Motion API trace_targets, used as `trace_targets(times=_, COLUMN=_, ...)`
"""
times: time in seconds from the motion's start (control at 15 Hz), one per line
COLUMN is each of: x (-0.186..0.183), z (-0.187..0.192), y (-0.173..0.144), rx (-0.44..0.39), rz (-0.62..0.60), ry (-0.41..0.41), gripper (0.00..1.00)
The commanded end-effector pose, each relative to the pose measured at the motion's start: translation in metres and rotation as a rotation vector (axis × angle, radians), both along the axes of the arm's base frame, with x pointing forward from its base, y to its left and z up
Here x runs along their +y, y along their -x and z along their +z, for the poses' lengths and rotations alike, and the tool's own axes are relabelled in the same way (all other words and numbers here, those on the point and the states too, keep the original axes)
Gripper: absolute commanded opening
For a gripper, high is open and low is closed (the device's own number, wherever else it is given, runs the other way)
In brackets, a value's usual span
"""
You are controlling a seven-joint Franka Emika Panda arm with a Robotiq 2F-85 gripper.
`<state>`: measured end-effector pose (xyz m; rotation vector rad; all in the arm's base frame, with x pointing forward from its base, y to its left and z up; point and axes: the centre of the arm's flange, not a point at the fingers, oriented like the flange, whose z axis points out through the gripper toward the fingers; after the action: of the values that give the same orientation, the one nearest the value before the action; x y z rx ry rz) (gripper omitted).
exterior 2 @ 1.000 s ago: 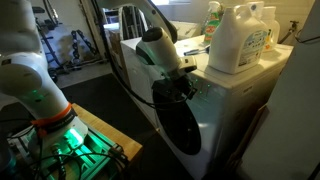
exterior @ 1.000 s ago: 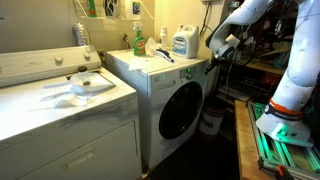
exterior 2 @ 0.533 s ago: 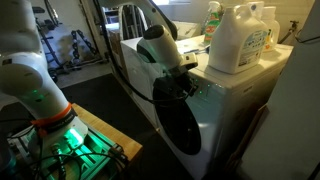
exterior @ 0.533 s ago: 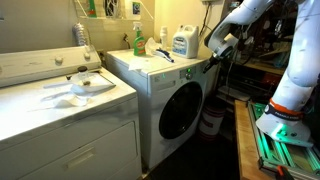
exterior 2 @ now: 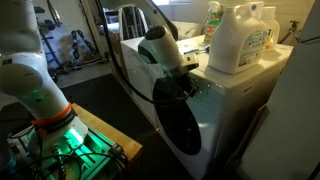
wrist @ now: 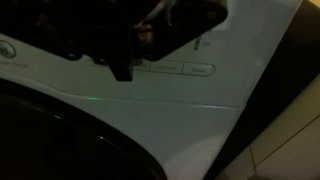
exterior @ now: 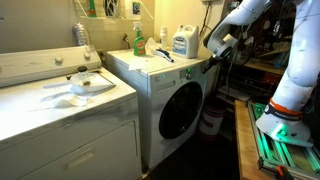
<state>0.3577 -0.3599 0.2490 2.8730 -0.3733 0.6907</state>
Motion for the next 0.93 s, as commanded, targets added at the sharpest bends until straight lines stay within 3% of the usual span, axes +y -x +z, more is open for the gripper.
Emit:
trace_targets(times=0.0, x=-0.004, z=-0.002, y=-0.005, rx=0.018, rz=-0.02, ry=0.006, gripper=0.0)
trace_targets(times=0.33, x=-0.006, z=-0.001, y=-0.009, rx=0.006, rz=-0.019, ry=0.011, gripper=0.0)
trace_targets(times=0.87, x=-0.008, z=-0.013, y=-0.015, rx=0.052, rz=-0.028, ry=0.005, gripper=0.0)
